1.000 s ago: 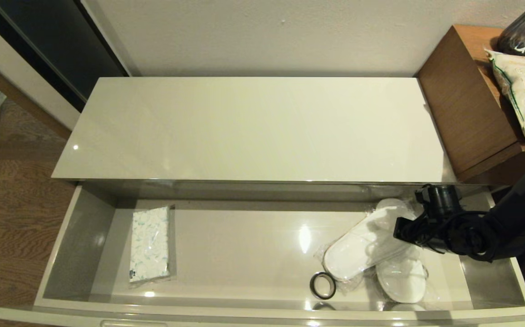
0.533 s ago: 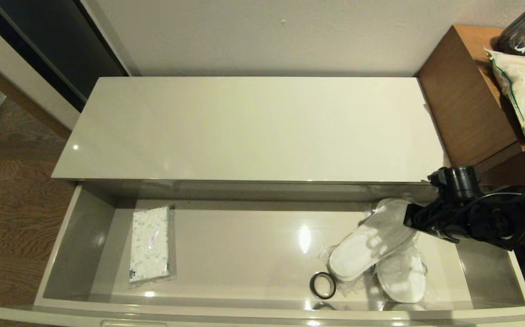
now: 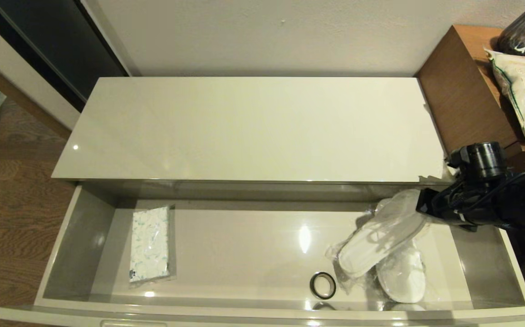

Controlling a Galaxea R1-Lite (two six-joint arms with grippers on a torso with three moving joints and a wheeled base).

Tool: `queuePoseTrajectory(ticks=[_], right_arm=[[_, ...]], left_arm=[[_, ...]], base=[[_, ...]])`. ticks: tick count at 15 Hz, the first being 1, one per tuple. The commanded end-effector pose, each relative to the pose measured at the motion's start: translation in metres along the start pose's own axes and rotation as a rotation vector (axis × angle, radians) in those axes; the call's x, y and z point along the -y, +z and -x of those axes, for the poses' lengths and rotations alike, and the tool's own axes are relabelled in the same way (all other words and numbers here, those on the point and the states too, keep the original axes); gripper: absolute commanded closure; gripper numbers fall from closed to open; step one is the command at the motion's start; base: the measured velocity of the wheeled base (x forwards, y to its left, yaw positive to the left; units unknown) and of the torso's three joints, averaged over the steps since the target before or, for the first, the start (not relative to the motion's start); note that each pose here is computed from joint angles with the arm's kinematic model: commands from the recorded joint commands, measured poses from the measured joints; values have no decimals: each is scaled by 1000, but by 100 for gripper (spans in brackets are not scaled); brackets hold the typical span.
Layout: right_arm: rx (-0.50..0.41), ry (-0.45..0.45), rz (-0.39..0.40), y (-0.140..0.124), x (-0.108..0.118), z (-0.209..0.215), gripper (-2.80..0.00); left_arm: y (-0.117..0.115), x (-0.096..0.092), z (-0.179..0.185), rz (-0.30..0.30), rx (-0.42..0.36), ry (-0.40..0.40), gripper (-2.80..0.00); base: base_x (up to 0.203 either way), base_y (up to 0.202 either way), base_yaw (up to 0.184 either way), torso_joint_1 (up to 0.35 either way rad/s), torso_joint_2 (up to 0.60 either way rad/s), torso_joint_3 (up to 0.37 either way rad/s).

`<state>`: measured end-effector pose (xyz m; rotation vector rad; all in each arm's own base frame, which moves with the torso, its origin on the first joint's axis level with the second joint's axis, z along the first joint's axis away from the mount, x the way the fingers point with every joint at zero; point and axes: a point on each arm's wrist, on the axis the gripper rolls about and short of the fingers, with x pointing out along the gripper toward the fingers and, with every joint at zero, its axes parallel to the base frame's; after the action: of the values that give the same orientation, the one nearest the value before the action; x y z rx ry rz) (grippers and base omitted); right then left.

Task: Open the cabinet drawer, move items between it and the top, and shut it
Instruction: Take out the disposable slippers from the drawer

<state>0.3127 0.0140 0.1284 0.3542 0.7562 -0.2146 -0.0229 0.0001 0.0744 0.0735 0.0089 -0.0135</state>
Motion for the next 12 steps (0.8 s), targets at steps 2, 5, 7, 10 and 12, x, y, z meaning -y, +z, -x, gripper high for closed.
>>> queuePoseTrajectory(ticks=[2, 5, 7, 10, 12], right_arm=[[33, 17, -6, 6, -1, 22, 0], [34, 43, -3, 10, -1, 49, 0], [23, 68, 1, 10, -2, 69, 0], [15, 90, 14, 6, -6, 91, 0], [4, 104, 26, 1, -8, 106, 0]], left_arm=[[0, 0, 0, 0, -2, 0, 0], [0, 0, 0, 0, -3, 0, 0], [0, 0, 0, 0, -2, 0, 0], [0, 0, 0, 0, -1, -1, 0], [0, 0, 0, 0, -1, -1, 0]], base=[[0, 0, 0, 0, 0, 0], [0, 0, 0, 0, 0, 0], [0, 0, 0, 0, 0, 0], [0, 0, 0, 0, 0, 0], [0, 0, 0, 0, 0, 0]])
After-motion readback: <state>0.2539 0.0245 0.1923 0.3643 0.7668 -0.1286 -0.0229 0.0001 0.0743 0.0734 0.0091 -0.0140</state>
